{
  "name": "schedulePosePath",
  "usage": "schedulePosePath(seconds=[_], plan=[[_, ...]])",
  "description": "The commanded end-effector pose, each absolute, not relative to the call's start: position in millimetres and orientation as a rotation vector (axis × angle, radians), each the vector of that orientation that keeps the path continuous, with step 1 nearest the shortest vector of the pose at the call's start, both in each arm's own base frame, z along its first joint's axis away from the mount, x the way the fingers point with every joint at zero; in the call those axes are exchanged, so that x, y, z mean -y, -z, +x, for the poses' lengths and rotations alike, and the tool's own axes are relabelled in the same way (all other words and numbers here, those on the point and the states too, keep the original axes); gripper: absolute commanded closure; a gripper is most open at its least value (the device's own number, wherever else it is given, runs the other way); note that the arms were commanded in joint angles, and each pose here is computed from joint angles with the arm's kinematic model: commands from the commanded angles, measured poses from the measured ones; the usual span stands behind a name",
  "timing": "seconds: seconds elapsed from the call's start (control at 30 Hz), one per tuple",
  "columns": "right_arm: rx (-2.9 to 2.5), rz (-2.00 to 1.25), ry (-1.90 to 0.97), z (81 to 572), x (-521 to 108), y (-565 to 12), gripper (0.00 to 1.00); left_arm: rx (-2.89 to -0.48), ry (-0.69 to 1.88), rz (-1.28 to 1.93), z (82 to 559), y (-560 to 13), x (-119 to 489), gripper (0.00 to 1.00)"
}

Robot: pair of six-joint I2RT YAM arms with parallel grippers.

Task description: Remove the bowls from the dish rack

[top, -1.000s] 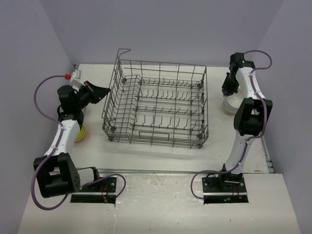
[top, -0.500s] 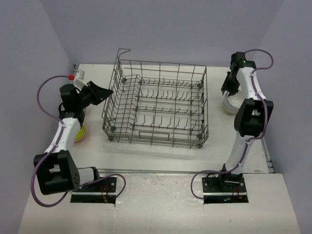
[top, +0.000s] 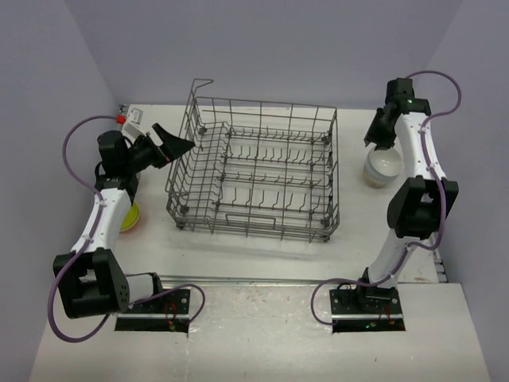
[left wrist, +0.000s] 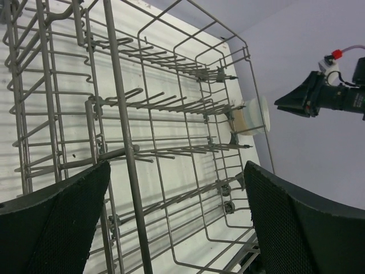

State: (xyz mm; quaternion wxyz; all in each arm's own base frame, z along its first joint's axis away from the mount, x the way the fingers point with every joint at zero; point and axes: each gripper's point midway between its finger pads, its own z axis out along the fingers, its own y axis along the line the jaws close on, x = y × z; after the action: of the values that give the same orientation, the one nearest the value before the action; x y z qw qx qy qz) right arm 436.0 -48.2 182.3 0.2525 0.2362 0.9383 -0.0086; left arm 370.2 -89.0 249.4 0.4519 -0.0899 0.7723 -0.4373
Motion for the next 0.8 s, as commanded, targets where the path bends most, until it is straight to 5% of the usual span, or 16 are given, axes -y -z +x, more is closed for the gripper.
schedulePosePath(seconds=[0.0, 0.17, 0.4, 0.77], plan=[[-2.473, 0.608, -0.039, 429.1, 40.4, -215.8, 0.65, -2.000, 0.970, -0.335, 370.4, -227.6, 71.6, 0.00], [-2.412, 0.551, -0.124, 418.2, 23.7, -241.4, 0.65, -2.012, 0.812, -0.343, 367.2, -241.5, 51.3, 0.00], [-2.253, 0.300, -0.456, 394.1, -46.5, -298.2, 0.33, -1.972, 0.665, -0.301, 366.3, -275.6, 35.9, 0.00], [-1.972, 0.048, -0.748, 313.4, -103.0, -377.5, 0.19, -1.742, 0.419, -0.148, 377.5, -404.2, 10.0, 0.00]])
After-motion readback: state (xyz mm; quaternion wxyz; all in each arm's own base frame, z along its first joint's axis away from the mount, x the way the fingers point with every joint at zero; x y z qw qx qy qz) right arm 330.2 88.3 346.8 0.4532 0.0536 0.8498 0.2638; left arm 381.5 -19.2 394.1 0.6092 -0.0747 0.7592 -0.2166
